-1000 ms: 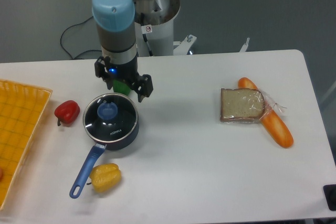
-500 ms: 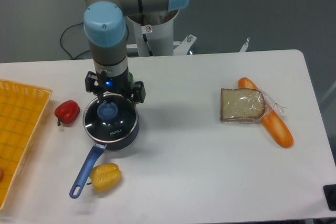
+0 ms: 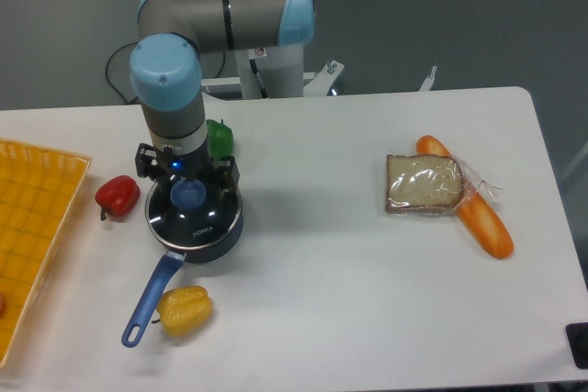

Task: Open the lid
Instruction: 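Lower the gripper onto the lid knob, then close the gripper around the blue lid knob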

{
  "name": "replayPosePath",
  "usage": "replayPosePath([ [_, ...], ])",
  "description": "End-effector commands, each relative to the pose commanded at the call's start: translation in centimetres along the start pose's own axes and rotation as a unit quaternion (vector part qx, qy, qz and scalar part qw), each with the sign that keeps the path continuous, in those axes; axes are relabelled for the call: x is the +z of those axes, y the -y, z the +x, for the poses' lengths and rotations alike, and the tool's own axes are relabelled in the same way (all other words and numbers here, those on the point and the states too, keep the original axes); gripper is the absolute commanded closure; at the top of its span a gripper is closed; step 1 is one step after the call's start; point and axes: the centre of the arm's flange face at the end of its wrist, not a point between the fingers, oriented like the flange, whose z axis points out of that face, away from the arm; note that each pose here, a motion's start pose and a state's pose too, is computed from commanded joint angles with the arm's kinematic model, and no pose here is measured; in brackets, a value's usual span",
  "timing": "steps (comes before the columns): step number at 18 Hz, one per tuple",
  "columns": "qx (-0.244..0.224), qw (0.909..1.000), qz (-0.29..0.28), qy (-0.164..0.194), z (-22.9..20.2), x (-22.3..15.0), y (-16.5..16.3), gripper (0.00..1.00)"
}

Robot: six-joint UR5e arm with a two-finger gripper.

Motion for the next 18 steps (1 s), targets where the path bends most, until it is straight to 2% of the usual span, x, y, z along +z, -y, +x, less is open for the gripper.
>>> replayPosePath([
  [10, 0.014, 0.9992, -0.015, 0.033, 0.3, 1.8, 0.7, 0.0],
  [18, 0.016, 0.9991, -0.022, 0.031, 0.4, 2.7, 0.9, 0.0],
])
